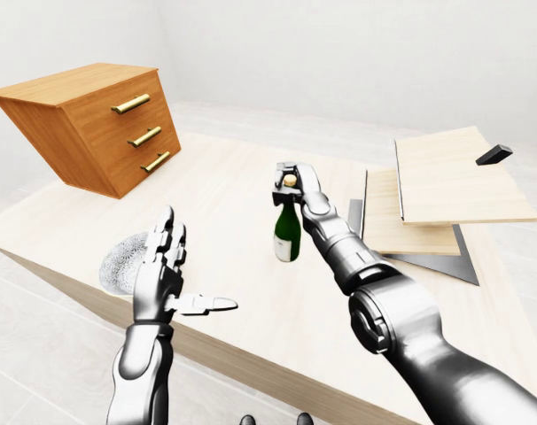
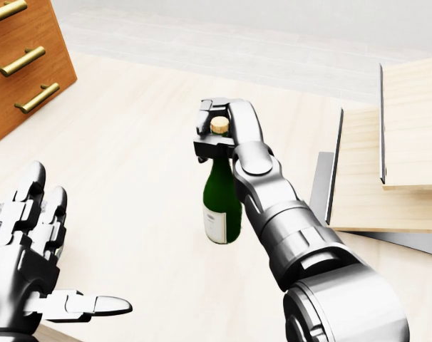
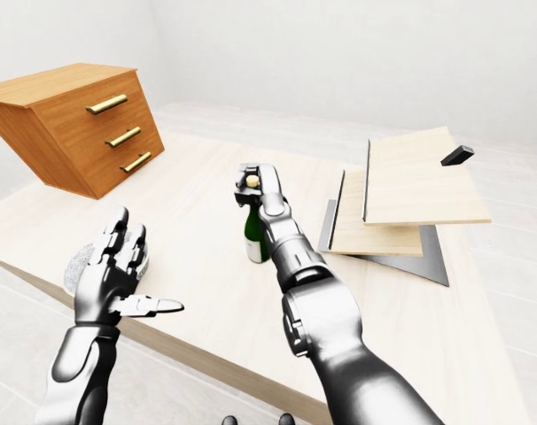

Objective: Put the wine bottle on the wine rack.

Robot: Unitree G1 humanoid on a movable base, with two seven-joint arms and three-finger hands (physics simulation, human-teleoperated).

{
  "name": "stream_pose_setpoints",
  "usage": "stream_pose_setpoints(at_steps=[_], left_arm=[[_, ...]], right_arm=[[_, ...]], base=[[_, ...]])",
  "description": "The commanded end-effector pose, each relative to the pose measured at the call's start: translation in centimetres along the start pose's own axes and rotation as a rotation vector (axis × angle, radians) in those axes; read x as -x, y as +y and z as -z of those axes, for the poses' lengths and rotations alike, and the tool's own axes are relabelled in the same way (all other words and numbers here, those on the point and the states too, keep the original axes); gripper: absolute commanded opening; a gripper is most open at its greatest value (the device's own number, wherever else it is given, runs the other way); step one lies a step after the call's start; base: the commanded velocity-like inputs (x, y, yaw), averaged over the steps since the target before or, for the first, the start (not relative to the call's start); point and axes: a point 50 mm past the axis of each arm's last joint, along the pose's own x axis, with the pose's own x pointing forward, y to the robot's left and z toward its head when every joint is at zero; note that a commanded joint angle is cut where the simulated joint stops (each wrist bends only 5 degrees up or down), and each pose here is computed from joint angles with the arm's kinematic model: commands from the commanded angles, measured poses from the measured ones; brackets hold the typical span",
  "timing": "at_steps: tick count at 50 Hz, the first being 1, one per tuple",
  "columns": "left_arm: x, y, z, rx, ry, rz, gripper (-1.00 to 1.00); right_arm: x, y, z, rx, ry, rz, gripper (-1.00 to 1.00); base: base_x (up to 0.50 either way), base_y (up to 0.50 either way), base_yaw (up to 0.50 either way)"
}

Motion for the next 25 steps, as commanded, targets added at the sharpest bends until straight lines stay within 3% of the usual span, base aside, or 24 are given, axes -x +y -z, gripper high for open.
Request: stream_pose_setpoints(at_steps=[1, 25], left_arm=[[0.06, -0.06, 0.09, 0.002, 0.005, 0.003, 1.0], [0.19, -0.06, 0.46, 0.007, 0.021, 0.004, 1.0]], right_arm=[[0.01, -0.11, 0.11, 0.018, 0.0, 0.008, -1.0], [-0.03, -0.36, -0.18, 0.009, -0.016, 0.01, -1.0]], base=[[0.0, 0.0, 0.0], [0.0, 0.0, 0.0]])
